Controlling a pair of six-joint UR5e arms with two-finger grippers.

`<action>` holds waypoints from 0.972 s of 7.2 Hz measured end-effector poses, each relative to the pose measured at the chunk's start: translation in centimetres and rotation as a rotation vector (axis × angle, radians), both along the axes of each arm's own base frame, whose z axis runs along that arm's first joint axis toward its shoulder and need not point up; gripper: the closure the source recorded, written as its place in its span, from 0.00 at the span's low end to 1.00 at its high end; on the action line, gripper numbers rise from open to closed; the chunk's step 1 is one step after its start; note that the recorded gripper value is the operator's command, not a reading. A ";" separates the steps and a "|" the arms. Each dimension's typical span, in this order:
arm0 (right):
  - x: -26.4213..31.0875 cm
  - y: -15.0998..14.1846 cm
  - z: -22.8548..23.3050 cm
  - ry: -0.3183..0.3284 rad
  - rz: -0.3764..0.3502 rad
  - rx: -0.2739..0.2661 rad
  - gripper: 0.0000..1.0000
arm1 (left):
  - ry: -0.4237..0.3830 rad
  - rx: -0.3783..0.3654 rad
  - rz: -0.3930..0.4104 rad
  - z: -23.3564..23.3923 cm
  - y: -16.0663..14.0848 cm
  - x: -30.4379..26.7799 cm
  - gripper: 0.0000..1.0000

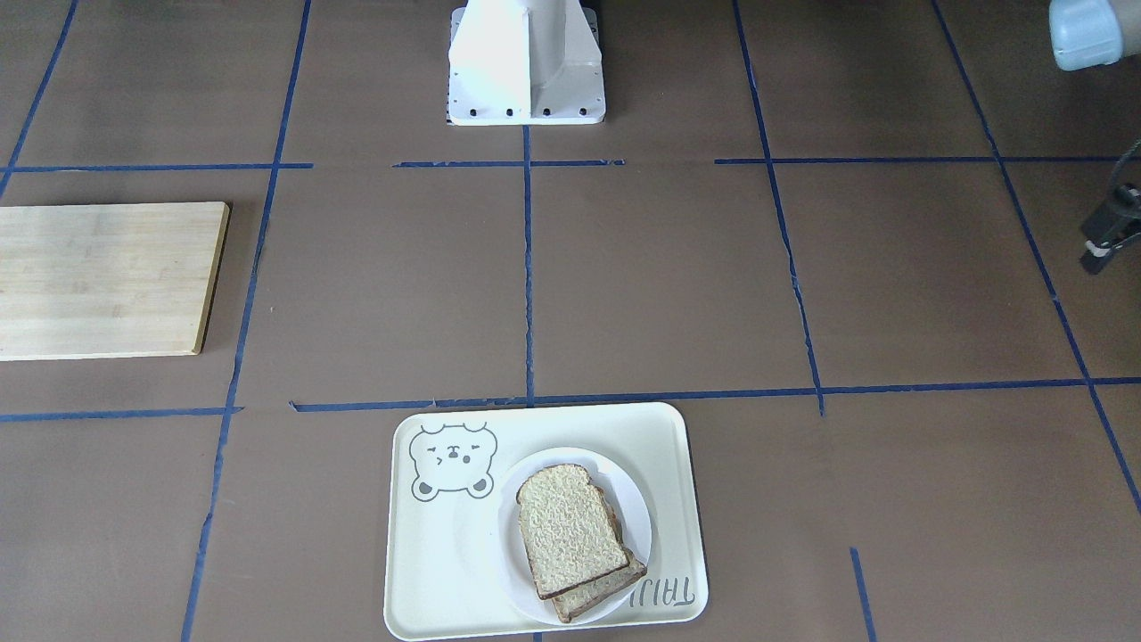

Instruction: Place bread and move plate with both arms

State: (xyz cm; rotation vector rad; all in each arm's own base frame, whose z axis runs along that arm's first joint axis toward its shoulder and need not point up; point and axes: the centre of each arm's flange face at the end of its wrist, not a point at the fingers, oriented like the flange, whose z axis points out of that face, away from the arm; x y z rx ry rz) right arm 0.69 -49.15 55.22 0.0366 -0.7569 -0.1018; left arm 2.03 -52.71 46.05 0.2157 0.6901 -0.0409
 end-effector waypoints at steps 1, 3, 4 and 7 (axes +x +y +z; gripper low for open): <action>2.8 0.8 3.6 -0.035 -0.004 -0.015 0.00 | -0.034 -0.010 0.080 2.9 0.9 -2.9 0.00; 6.2 1.8 10.6 -0.083 0.005 0.012 0.00 | -0.052 -0.068 0.192 10.2 3.6 -6.3 0.00; 6.7 1.7 13.0 -0.088 0.009 0.046 0.00 | -0.026 -0.110 0.220 13.6 5.1 -6.8 0.00; 6.8 1.4 15.2 -0.097 0.039 0.047 0.00 | 0.032 -0.195 0.234 18.7 7.3 -7.3 0.00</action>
